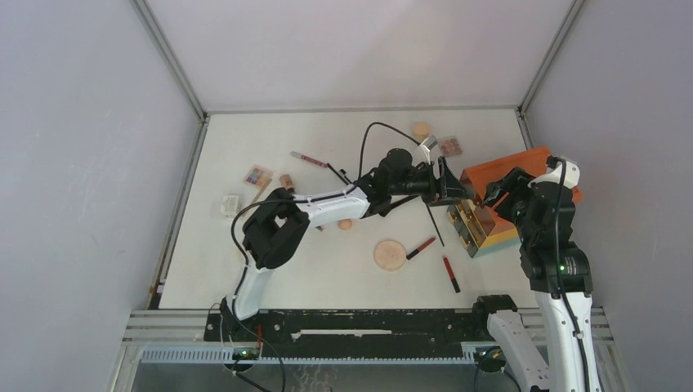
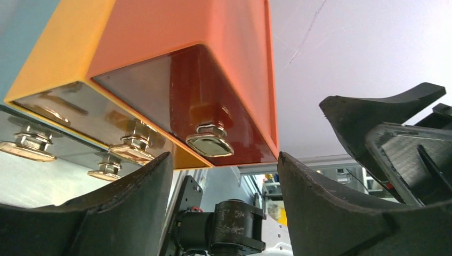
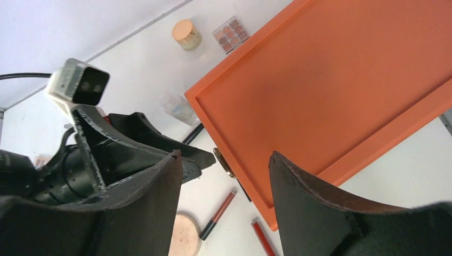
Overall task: Organize the makeup
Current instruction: Open the drawer in the storage box.
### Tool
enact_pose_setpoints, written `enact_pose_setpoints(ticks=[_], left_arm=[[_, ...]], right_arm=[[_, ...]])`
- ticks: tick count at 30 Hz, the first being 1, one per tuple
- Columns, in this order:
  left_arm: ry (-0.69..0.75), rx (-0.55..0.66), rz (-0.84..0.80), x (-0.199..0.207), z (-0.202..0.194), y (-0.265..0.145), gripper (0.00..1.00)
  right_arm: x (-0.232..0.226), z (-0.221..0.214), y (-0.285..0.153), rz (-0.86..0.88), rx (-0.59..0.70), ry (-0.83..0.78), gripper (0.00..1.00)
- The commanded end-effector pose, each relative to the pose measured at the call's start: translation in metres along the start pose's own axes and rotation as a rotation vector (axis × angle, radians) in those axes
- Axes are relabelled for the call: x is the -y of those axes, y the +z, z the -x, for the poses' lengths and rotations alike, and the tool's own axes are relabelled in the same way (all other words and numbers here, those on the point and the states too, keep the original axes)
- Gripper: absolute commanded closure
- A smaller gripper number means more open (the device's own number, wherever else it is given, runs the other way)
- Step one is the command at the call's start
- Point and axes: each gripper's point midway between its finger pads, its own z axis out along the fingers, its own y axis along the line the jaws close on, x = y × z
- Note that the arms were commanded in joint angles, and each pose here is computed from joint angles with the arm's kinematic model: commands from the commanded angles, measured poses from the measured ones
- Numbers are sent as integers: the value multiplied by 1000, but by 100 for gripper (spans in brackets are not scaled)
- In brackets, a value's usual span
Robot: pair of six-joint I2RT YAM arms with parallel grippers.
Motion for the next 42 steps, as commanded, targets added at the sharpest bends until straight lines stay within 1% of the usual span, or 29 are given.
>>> enact_pose_setpoints(ticks=[1,5,11,21,22,26,30,33,35,38,42], left_arm=[[-11,-20,-118,37,7,7,24],[-29,-28,-125,36,8,12,30],[-61,-51,-112,22,3,19,33],[-67,-61,-134,25,6,25,41],[-67,-62,-137,26,6,26,44],[-70,-64,-142,29,8,29,50],[-66,-75,-127,25,8,32,58],[-46,-74,-115,28,8,24,68],[-6,-63,-101,34,9,13,73],[41,-54,-45,26,6,-8,74],[62,-52,-38,21,1,-36,74]], right_arm=[[-6,22,-5,11,68,26,32],[-7,21,-6,16,65,31,32],[-6,22,-8,18,72,34,32],[-8,21,-7,25,67,34,32],[-8,21,-8,24,67,34,32],[-9,21,-8,32,64,31,32],[-9,19,-7,31,55,29,32],[-7,18,-7,21,55,25,32],[-6,18,-7,20,55,24,32],[-6,17,-5,15,48,26,32],[-5,14,-2,12,41,31,32]])
